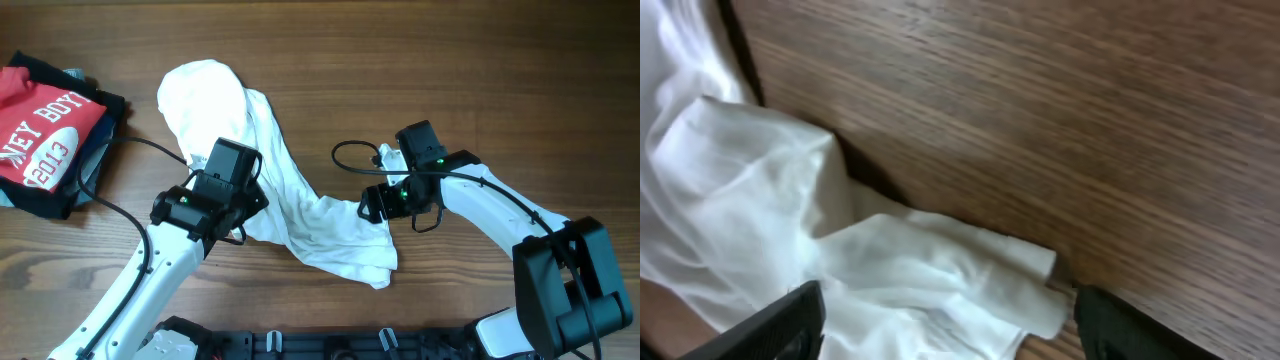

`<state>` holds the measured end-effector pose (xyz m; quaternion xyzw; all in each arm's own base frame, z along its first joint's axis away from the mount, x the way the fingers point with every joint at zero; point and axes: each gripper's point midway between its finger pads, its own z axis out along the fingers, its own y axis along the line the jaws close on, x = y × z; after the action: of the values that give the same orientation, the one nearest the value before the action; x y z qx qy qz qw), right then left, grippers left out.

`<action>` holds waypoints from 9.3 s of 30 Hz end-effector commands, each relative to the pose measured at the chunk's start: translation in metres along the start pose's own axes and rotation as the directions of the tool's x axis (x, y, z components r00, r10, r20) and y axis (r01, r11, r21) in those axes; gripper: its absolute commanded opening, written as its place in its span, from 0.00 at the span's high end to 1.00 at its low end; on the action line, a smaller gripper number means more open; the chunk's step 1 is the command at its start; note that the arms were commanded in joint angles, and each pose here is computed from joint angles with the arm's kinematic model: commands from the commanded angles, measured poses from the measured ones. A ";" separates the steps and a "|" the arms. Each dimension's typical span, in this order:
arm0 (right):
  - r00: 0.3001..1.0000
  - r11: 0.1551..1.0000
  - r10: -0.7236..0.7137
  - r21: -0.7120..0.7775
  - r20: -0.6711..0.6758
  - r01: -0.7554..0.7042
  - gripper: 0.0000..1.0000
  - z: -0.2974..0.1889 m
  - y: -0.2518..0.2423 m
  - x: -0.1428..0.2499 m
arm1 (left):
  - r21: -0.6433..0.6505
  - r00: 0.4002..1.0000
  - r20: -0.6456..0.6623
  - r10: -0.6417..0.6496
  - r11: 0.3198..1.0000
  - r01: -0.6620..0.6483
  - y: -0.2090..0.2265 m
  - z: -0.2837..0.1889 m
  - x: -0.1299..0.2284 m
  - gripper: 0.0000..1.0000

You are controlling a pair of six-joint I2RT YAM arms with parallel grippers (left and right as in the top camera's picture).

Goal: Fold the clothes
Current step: 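Release with the right gripper and regrasp the shirt's lower edge, then pull the shirt edge rightward with the right gripper to spread it, then release with the left gripper and move it to the shirt's lower-left hem, then grasp the lower-left hem of the shirt with the left gripper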

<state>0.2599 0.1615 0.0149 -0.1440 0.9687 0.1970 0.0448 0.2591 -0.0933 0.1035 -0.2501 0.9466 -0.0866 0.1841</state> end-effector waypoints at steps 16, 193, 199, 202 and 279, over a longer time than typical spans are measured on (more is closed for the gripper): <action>0.967 0.922 0.215 0.299 0.135 -0.246 0.96 -0.028 -0.058 -0.022 | -0.034 1.000 0.011 0.014 0.999 -0.014 0.007 0.001 -0.002 0.96; 0.479 0.213 0.712 0.492 0.513 -0.844 0.96 -0.171 -0.264 0.075 | -0.049 0.869 -0.464 0.172 0.974 -0.219 -0.003 0.044 0.125 0.80; 0.477 0.217 0.713 0.485 0.514 -0.847 0.96 -0.171 -0.264 0.074 | -0.093 0.954 -0.259 0.147 0.980 -0.177 0.005 0.034 0.075 0.57; 0.478 0.217 0.713 0.486 0.513 -0.847 0.96 -0.170 -0.264 0.074 | -0.213 0.958 -0.285 -0.021 0.976 -0.042 0.024 0.032 0.086 0.58; 0.493 0.258 0.719 0.470 0.490 -0.844 0.96 -0.166 -0.260 0.069 | -0.233 0.908 -0.271 -0.321 0.937 0.261 0.046 0.093 0.102 0.66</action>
<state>0.2657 -0.1506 0.0594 0.4025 0.8994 -0.1549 0.0708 0.2059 -0.1464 -0.0036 -0.3716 0.9174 -0.1394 -0.0300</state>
